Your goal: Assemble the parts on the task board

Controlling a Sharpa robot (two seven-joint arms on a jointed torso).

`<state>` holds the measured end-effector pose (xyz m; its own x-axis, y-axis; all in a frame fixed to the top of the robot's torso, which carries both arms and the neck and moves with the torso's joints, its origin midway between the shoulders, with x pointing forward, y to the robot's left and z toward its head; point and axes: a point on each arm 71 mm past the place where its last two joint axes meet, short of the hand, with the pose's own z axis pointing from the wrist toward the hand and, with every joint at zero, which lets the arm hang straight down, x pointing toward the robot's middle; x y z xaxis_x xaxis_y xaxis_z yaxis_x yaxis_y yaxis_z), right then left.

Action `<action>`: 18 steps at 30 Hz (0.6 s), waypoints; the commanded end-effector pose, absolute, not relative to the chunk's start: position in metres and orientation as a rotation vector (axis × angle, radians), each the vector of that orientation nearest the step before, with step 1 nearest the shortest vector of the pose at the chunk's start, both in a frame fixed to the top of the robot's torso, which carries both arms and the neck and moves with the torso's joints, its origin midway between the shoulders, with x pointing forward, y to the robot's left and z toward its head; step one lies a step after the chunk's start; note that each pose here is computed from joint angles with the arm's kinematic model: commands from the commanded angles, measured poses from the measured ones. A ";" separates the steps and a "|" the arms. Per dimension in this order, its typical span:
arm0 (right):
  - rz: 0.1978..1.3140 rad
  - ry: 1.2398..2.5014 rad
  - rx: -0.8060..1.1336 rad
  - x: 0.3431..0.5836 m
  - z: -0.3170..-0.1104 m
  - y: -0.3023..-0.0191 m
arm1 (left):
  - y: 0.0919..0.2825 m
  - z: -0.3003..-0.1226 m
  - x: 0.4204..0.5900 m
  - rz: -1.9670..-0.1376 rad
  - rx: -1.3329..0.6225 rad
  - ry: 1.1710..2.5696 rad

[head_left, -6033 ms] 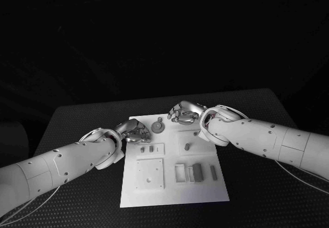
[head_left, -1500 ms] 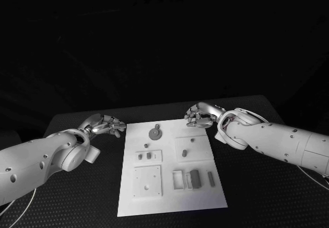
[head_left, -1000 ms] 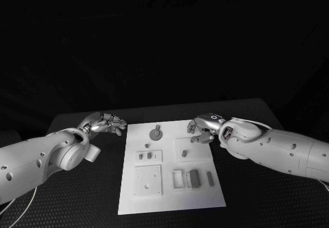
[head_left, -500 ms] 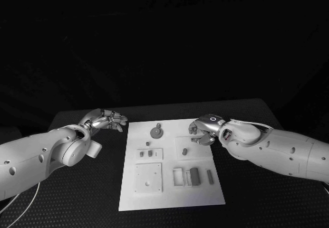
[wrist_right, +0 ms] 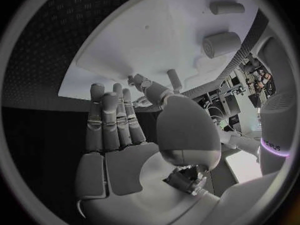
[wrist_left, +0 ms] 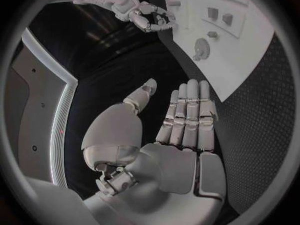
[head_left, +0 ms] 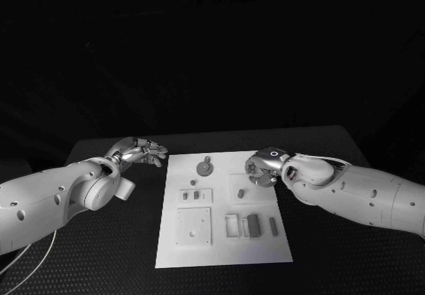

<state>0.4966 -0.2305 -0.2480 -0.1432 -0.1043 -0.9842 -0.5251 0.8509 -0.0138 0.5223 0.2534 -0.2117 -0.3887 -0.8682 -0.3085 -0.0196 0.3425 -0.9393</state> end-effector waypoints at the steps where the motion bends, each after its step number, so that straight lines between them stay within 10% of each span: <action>1: 0.381 1.724 -0.522 0.495 -0.252 -0.229 | 0.250 -0.210 0.522 -1.195 -0.800 1.693; 18: 0.365 1.775 -0.552 0.492 -0.265 -0.225 | 0.250 -0.211 0.522 -1.178 -0.780 1.704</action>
<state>0.4968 -0.2264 -0.2523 -0.1596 -0.1290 -0.9787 -0.5321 0.8463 -0.0248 0.5219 0.2527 -0.2119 -0.3912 -0.8659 -0.3117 -0.0210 0.3470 -0.9376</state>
